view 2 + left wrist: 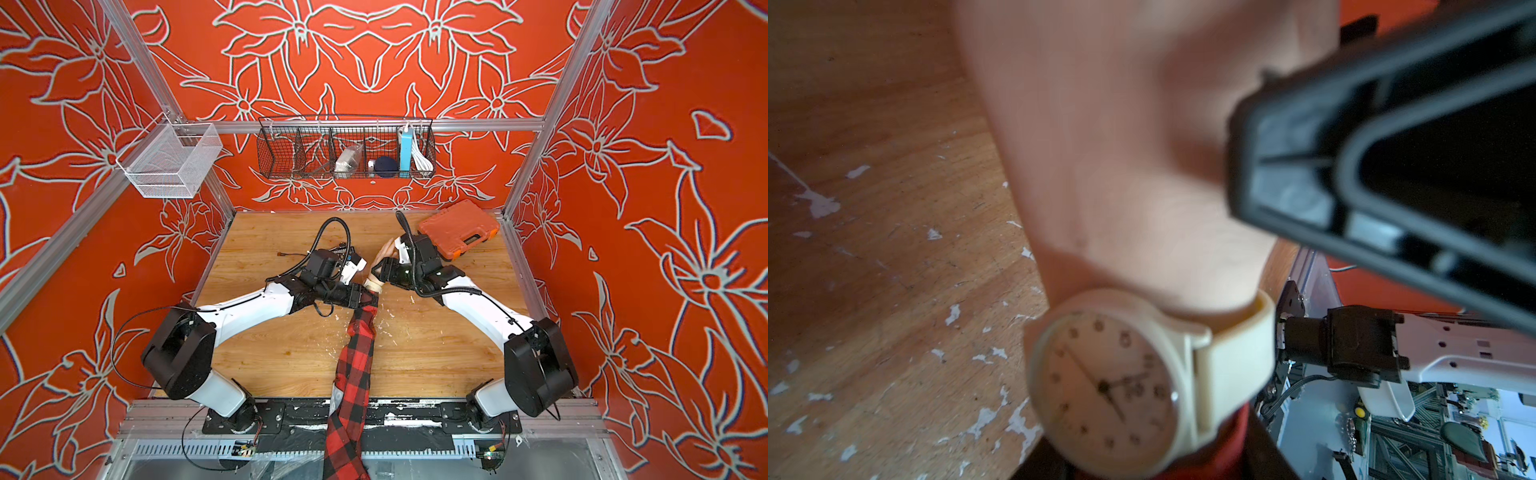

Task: Take off the watch
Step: Adjust the hand at the center of the board.

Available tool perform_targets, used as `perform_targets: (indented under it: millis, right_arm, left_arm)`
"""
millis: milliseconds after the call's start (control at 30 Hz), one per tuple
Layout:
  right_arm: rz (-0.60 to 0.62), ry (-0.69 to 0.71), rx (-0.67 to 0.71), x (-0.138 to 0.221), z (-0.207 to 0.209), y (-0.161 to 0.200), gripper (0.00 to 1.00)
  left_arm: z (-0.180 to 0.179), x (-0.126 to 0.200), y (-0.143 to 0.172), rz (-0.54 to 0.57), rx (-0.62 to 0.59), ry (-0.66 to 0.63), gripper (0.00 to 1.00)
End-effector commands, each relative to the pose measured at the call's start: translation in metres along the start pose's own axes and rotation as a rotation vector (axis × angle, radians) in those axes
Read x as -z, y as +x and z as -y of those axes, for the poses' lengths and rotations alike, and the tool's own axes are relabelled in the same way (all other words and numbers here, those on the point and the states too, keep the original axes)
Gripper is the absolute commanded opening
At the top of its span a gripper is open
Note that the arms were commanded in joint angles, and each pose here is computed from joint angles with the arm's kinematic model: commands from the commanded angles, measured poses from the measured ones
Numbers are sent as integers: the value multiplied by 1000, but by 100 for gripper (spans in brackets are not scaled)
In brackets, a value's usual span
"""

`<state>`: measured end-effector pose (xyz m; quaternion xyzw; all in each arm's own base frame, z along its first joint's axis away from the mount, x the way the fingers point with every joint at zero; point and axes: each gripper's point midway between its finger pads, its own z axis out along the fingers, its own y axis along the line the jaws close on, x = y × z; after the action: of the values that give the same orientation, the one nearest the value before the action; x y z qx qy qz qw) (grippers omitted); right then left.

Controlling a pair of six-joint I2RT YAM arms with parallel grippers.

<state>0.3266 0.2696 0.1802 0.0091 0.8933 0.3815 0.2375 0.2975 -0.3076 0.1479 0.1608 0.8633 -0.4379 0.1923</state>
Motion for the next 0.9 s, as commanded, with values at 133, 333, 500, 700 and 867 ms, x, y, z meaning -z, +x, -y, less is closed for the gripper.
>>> perform_targets:
  millis: [133, 333, 500, 700, 867]
  right_arm:
    - [59, 97, -8, -3, 3, -9, 49]
    - [38, 219, 68, 0, 17, -9, 34]
    - [8, 382, 139, 10, 37, -10, 31]
    - [-105, 670, 258, 12, 67, 1, 29]
    - [-199, 837, 390, -3, 76, 10, 29]
  left_arm:
    - [32, 12, -21, 86, -64, 117, 38]
    - [31, 17, -18, 85, -79, 93, 57]
    - [21, 37, -19, 96, -111, -11, 66]
    - [4, 82, -24, 120, -151, -198, 68]
    - [-6, 129, -30, 186, -193, -338, 70]
